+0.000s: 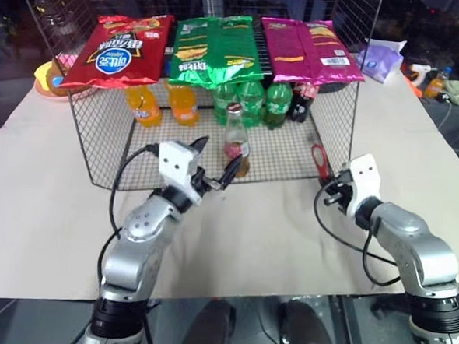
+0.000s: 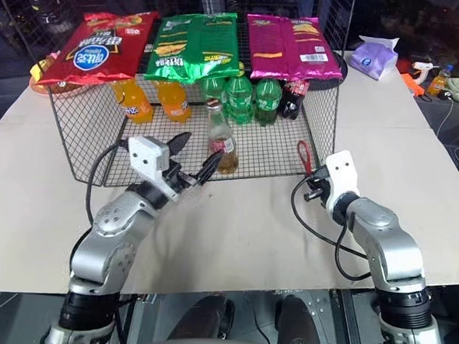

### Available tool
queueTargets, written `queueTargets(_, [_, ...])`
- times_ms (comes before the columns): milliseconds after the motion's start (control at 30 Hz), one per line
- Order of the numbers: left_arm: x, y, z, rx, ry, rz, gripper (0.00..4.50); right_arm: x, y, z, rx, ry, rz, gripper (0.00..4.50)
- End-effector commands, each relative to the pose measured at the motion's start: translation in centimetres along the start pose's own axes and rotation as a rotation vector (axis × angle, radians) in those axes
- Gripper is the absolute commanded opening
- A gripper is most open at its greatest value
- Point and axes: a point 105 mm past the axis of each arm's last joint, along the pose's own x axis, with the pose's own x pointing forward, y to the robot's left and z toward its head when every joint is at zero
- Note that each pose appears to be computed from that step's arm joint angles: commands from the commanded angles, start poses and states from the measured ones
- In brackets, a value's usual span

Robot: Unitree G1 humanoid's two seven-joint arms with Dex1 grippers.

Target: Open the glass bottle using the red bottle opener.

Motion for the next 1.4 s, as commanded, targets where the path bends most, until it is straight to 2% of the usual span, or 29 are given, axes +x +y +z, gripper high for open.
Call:
queueTargets(33, [1.4, 0.4, -0.1, 0.033, -0.044, 0.042, 4.44, 0.0, 0.2, 1.7, -0.045, -0.059, 0.003, 0.00])
queueTargets(467, [4.0, 1.2, -1.8, 0.011, -0.071, 0.026, 4.44, 0.3, 0.7, 2.5, -0.072, -0.086, -0.020, 0.00])
queueTargets(833, [5.7, 0.3, -1.8, 0.015, -0.085, -0.052, 4.44, 0.0, 0.4, 2.2, -0.091, -0.082, -0.032, 0.00])
queueTargets(1200, [6.7, 0.0, -1.2, 0.021, -0.102, -0.040, 4.44, 0.3, 0.4, 1.9, -0.093, -0.084, -0.036, 0.00])
queueTargets(1300, [6.7, 0.1, -1.3, 0.022, -0.100, -0.030, 3.61, 0.3, 0.3, 2.0, -0.093, -0.088, -0.041, 0.00])
queueTargets(1367, [6.6, 0.0, -1.4, 0.024, -0.097, -0.030, 2.73, 0.4, 0.3, 2.0, -0.092, -0.093, -0.044, 0.00])
queueTargets(1400, [6.4, -0.1, -1.5, 0.014, -0.096, -0.034, 2.59, 0.4, 0.3, 2.1, -0.092, -0.097, -0.045, 0.00])
